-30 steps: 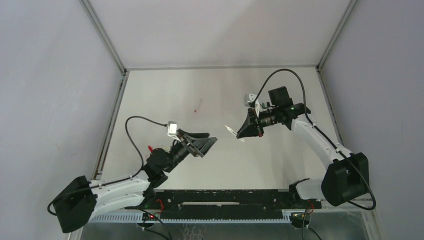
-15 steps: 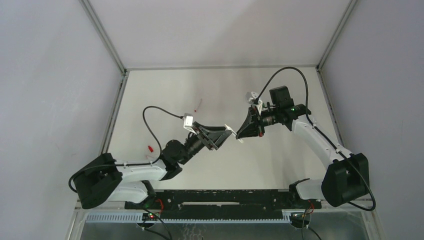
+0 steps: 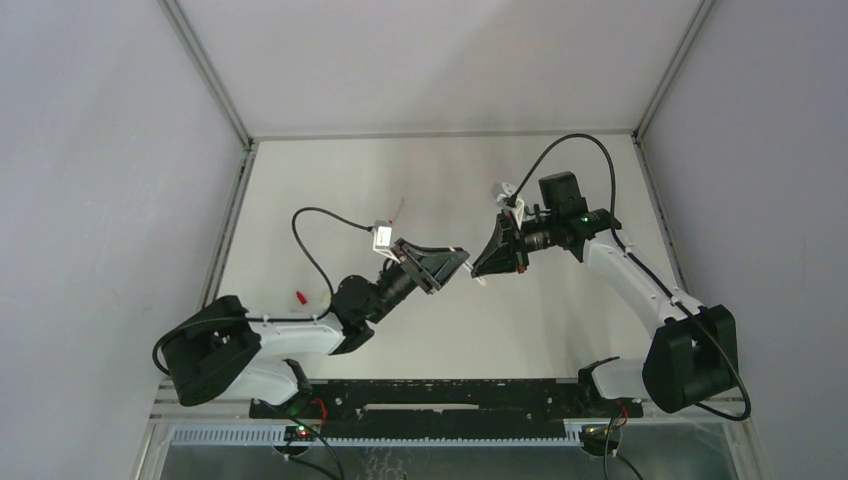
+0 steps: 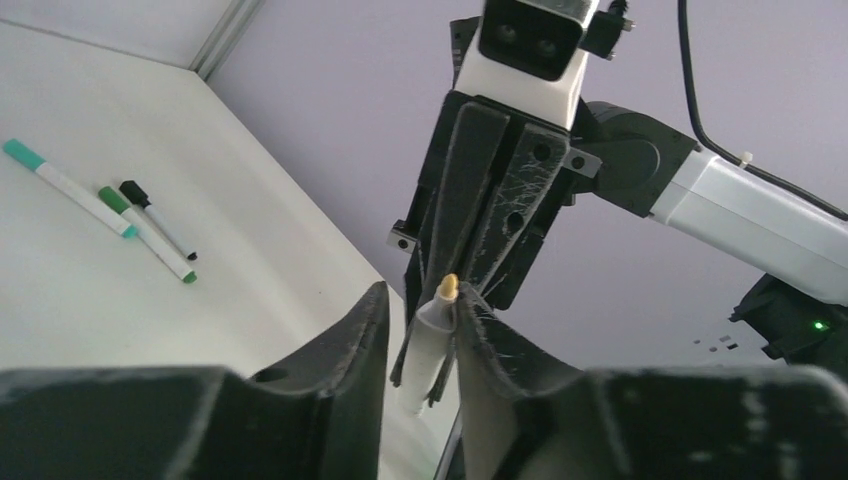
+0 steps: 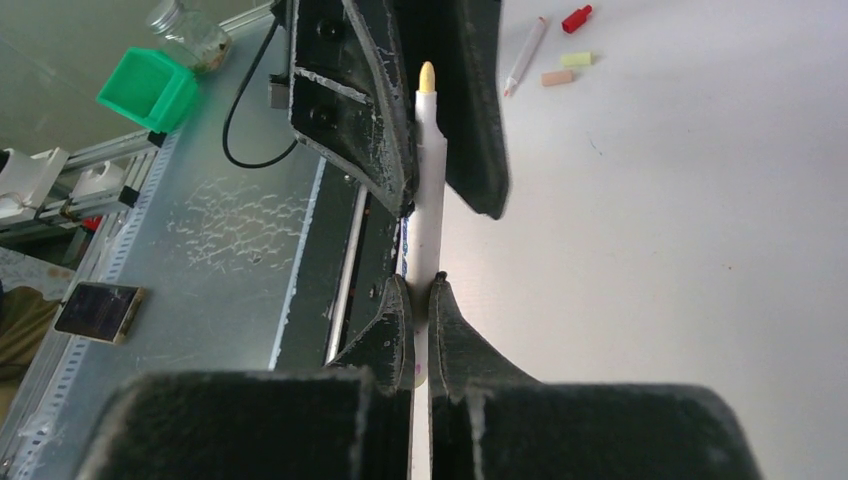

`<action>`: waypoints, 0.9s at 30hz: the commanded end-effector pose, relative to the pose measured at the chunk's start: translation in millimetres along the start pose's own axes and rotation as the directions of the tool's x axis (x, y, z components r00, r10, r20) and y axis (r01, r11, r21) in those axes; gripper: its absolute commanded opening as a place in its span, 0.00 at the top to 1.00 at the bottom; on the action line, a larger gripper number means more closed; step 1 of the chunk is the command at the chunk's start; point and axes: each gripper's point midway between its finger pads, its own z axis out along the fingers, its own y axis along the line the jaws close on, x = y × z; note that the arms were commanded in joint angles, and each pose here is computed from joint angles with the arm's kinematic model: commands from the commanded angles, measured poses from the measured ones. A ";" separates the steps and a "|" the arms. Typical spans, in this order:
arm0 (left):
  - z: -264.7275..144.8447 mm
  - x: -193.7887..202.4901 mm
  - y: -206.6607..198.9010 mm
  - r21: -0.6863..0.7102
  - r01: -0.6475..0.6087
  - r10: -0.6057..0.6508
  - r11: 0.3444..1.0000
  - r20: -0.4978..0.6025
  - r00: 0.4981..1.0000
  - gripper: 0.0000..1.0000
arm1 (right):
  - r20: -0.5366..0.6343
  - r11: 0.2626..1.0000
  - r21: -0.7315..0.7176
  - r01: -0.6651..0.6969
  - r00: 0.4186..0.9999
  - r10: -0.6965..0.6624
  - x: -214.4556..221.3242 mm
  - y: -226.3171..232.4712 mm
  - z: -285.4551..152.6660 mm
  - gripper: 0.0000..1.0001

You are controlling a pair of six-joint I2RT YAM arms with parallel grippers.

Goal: Insert the pens into the pen caps
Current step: Pick up the pen from the center of the board, then move the pen cap to the center of the board.

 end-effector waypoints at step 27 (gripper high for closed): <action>23.0 -29.5 -30.5 0.104 0.035 -0.048 0.994 0.127 0.991 1.00 | 0.031 0.995 -0.024 -0.096 0.995 0.097 -1.0 -1.0 9.2 0.55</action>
